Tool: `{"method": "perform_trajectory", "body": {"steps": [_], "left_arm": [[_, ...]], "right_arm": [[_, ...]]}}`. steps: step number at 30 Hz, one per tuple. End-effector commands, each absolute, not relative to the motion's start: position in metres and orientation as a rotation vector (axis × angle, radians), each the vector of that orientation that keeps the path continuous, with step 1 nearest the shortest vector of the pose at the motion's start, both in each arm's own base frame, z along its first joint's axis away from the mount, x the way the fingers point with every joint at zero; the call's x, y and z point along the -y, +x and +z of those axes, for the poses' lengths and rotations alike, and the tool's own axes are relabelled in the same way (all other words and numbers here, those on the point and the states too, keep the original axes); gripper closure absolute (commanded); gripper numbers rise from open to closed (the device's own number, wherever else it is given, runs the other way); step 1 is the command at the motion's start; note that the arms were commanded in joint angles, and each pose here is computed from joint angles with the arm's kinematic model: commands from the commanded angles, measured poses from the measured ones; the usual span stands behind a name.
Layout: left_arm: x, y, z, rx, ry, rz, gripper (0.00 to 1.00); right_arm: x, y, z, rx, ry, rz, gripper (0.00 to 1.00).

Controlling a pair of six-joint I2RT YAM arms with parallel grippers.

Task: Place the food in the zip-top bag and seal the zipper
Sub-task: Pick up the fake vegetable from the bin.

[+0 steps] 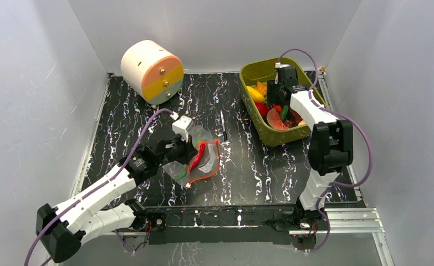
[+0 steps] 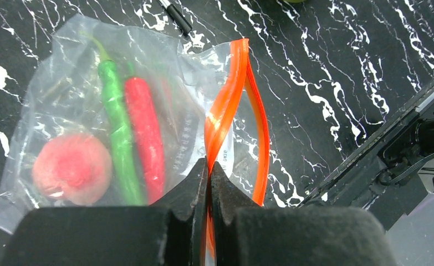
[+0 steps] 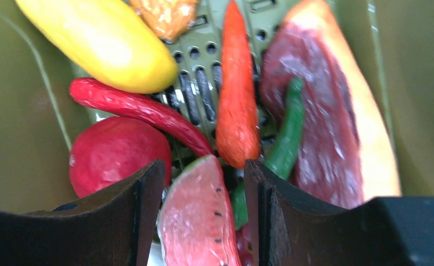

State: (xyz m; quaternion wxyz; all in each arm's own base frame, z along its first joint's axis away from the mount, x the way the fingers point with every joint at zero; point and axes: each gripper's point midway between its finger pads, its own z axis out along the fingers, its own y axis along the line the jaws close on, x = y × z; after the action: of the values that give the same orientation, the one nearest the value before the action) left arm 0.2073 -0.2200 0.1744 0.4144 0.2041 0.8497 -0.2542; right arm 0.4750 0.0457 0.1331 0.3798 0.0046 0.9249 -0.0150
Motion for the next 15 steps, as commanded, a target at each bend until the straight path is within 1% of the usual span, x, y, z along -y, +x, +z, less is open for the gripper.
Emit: {"method": "perform_trajectory", "body": {"steps": [1, 5, 8, 9, 12, 15], "left_arm": [[0.233, 0.212, 0.190, -2.124, 0.556, -0.664, 1.00], [0.237, 0.217, 0.193, -2.144, 0.549, -0.659, 1.00], [0.237, 0.220, 0.192, -2.161, 0.507, -0.654, 1.00], [0.237, 0.219, 0.191, -2.163, 0.494, -0.659, 1.00], [0.236, 0.218, 0.189, -2.168, 0.459, -0.672, 1.00], [0.233, 0.218, 0.186, -2.182, 0.443, -0.662, 1.00]], "right_arm": [[-0.077, 0.513, 0.162, -2.231, -0.235, 0.143, 0.49], [-0.088, 0.533, 0.162, -2.201, -0.296, 0.188, 0.51], [-0.074, 0.557, 0.162, -2.191, -0.184, 0.108, 0.57], [-0.070, 0.565, 0.161, -2.189, -0.141, 0.093, 0.57], [-0.066, 0.585, 0.153, -2.194, -0.054, 0.131, 0.56], [-0.083, 0.595, 0.143, -2.188, -0.104, 0.259, 0.55]]}}
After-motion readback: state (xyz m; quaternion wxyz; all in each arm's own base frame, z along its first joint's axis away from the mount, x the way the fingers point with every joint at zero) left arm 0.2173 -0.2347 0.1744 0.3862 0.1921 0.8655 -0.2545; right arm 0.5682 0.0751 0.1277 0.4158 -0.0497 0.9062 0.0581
